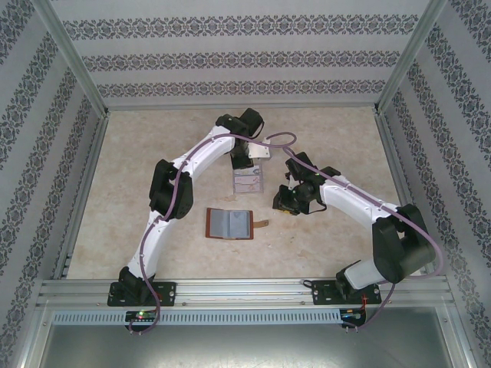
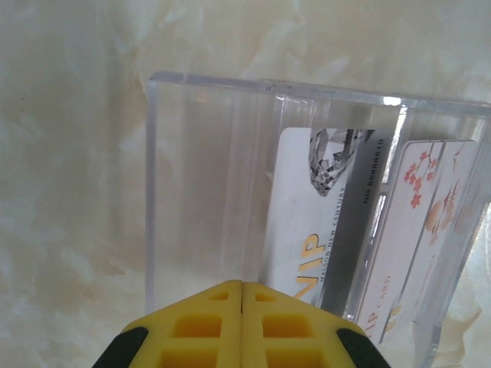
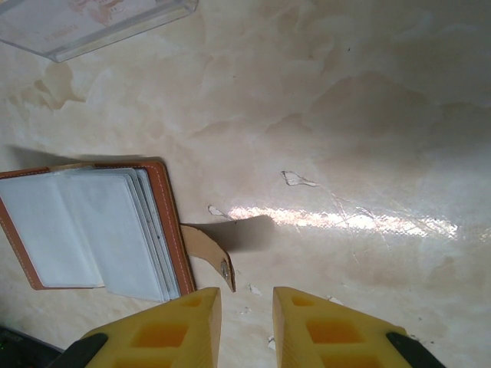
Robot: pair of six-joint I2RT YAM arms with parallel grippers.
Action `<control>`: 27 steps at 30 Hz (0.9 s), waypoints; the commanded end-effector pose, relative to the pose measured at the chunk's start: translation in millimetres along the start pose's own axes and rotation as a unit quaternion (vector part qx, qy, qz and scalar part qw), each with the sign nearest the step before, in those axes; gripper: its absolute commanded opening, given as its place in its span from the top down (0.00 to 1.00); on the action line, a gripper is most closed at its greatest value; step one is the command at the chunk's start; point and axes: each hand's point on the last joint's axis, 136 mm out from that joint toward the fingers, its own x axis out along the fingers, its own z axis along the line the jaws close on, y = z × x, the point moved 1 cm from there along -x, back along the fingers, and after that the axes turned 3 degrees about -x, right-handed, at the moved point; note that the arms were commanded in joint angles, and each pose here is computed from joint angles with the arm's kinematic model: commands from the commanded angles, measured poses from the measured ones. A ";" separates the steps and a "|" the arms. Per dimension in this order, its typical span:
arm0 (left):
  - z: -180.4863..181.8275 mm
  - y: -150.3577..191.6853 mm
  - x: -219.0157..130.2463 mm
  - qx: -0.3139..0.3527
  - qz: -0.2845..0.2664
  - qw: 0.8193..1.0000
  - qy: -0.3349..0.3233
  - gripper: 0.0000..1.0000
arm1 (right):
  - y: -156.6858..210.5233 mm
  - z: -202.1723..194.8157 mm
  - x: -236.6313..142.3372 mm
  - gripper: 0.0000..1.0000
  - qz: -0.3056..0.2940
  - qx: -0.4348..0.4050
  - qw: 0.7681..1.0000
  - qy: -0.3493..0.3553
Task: Take the credit cards out of the card holder
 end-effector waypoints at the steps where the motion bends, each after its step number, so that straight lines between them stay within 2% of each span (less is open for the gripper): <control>1: -8.6 1.9 8.5 0.001 0.008 1.000 0.015 0.95 | 0.6 -3.7 -4.3 0.74 -0.008 0.004 1.000 0.004; 8: -7.8 2.6 6.1 -0.005 0.011 1.000 0.012 0.95 | 0.4 -2.4 -5.5 0.74 -0.010 0.003 1.000 0.003; 14: 0.8 -8.1 -20.2 -0.030 -0.021 0.999 -0.013 0.95 | -1.0 1.6 -4.2 0.74 -0.010 0.001 1.000 -0.001; 23: -1.5 -19.9 -52.7 -0.153 -0.083 0.985 -0.010 0.96 | -2.0 17.8 5.2 0.74 0.002 -0.018 1.000 -0.005; 27: 1.8 -17.4 -58.6 -0.240 -0.093 0.966 -0.012 1.00 | -0.5 23.9 10.5 0.74 0.010 -0.026 1.000 -0.006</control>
